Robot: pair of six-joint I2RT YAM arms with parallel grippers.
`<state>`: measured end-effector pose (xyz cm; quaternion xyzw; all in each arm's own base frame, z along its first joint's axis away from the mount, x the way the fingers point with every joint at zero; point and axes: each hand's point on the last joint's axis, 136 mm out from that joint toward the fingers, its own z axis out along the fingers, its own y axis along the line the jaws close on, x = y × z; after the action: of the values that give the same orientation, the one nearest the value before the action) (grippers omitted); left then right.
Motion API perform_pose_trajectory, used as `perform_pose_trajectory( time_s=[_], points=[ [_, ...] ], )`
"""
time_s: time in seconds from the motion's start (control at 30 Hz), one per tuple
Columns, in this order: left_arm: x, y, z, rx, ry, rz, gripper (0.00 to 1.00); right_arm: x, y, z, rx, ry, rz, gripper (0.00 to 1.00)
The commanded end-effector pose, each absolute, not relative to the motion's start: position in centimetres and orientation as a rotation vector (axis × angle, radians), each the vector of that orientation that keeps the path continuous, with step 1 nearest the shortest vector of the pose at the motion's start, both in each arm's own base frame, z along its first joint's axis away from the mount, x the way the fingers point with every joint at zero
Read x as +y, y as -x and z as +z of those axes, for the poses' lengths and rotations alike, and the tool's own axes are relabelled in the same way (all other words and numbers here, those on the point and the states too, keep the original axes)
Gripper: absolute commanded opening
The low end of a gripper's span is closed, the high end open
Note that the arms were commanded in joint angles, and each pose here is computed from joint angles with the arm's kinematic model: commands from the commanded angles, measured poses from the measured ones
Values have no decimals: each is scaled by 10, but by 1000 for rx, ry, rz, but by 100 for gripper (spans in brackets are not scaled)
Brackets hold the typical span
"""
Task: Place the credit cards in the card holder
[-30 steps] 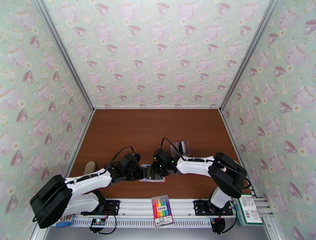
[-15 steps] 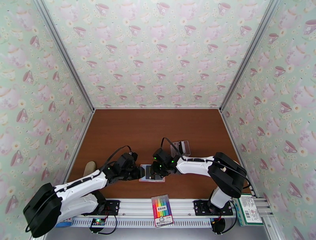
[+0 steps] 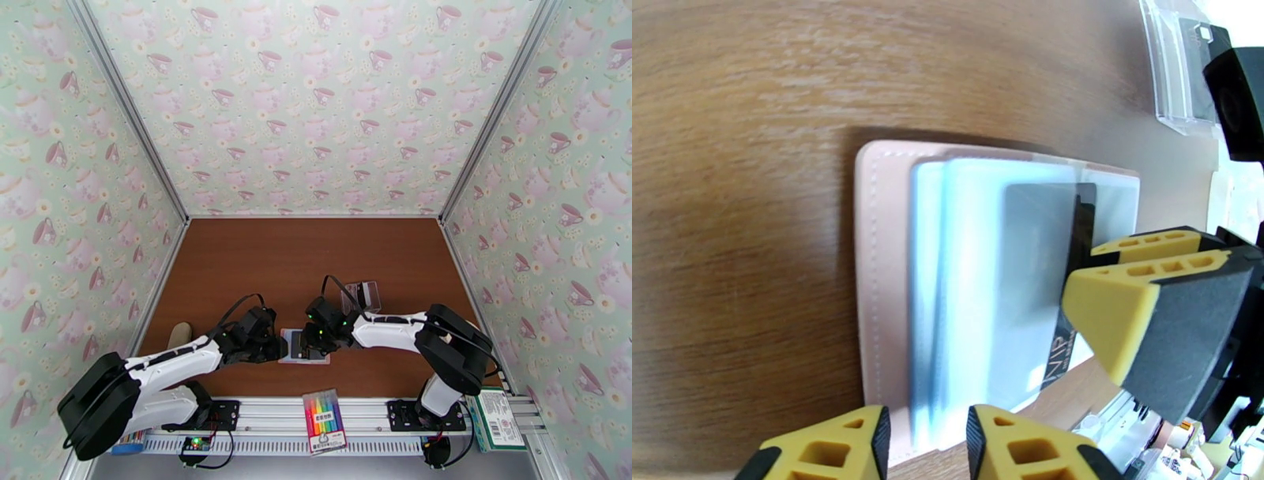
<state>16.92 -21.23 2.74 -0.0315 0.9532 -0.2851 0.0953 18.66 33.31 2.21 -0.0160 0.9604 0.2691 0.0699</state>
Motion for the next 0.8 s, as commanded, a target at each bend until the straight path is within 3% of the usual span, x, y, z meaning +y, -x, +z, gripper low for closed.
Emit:
perform_pose_trajectory(
  time_s=[0.0, 0.77],
  points=[
    [-218, -175, 32, 2800, 73, -868, 34, 333, -180, 11, 2934, 35, 775, 25],
    [-222, -171, 22, 2815, 79, -877, 35, 346, -180, 15, 2915, 6, 824, 25]
  ],
)
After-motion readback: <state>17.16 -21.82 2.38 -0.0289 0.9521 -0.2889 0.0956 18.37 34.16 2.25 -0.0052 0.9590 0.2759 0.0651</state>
